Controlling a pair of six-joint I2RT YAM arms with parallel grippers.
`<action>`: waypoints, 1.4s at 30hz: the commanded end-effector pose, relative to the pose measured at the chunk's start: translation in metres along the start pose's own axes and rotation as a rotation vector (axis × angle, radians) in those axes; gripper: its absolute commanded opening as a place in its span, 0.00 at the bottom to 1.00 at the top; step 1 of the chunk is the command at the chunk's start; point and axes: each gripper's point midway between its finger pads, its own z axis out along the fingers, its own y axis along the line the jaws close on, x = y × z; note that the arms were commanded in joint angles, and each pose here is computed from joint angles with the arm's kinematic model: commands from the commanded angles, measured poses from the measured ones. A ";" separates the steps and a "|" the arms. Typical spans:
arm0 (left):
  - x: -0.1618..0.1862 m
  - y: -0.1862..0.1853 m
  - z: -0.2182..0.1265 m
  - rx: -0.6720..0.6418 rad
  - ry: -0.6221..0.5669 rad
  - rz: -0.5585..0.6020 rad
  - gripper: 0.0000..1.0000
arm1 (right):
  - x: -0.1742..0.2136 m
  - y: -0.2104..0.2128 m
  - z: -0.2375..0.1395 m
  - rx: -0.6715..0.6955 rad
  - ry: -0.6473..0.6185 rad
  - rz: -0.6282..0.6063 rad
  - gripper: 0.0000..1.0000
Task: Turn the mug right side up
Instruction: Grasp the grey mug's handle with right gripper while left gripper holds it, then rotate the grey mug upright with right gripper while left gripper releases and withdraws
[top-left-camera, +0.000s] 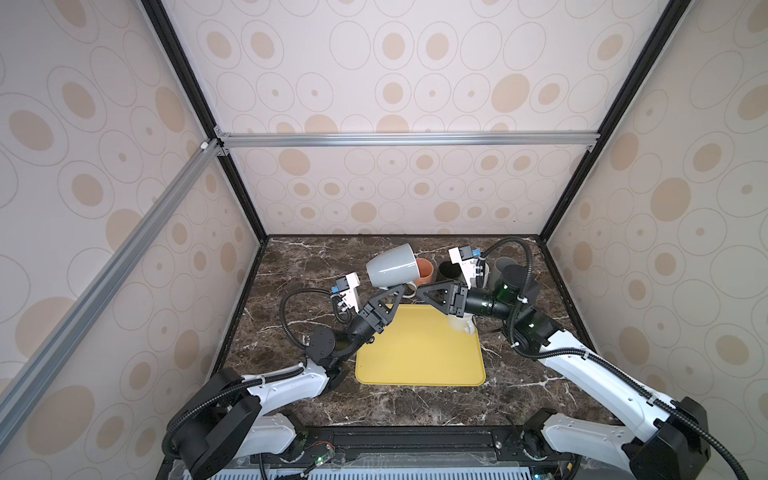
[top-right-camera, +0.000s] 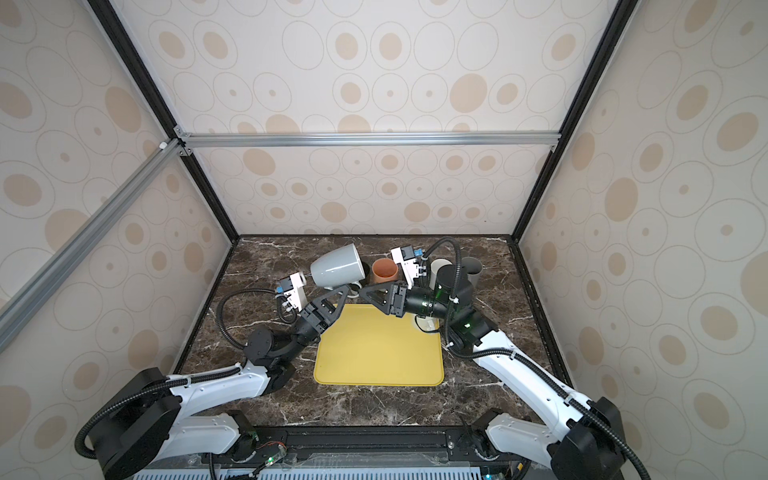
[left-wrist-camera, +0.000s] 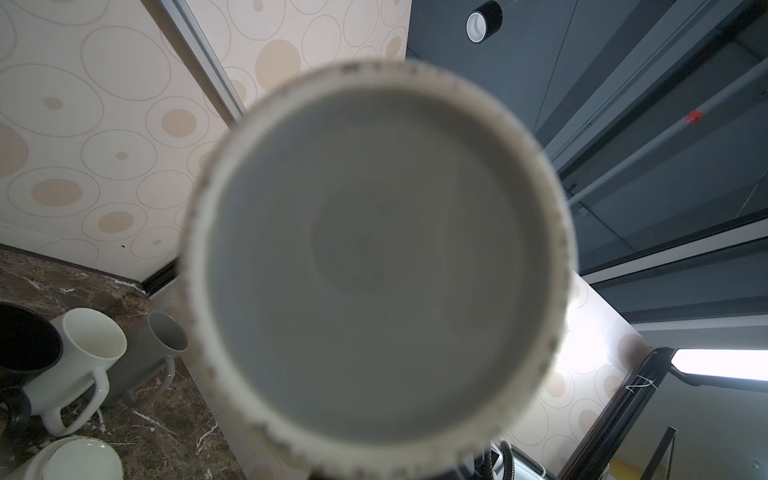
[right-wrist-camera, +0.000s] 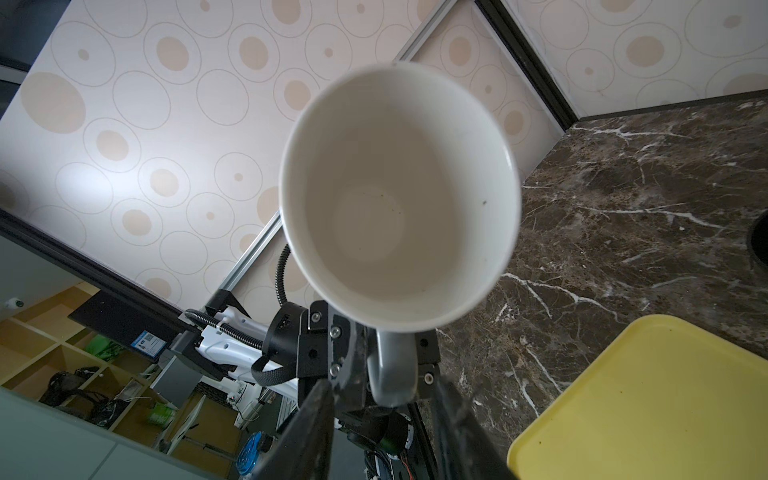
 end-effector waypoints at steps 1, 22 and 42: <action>-0.019 -0.046 0.000 0.183 -0.055 0.005 0.00 | -0.009 0.009 0.006 -0.027 -0.018 -0.036 0.39; -0.013 -0.041 -0.004 0.194 -0.047 -0.013 0.00 | -0.005 0.019 0.029 -0.066 0.014 -0.032 0.27; -0.035 0.005 -0.038 -0.189 -0.102 0.181 1.00 | -0.014 -0.002 0.045 0.095 0.026 -0.040 0.00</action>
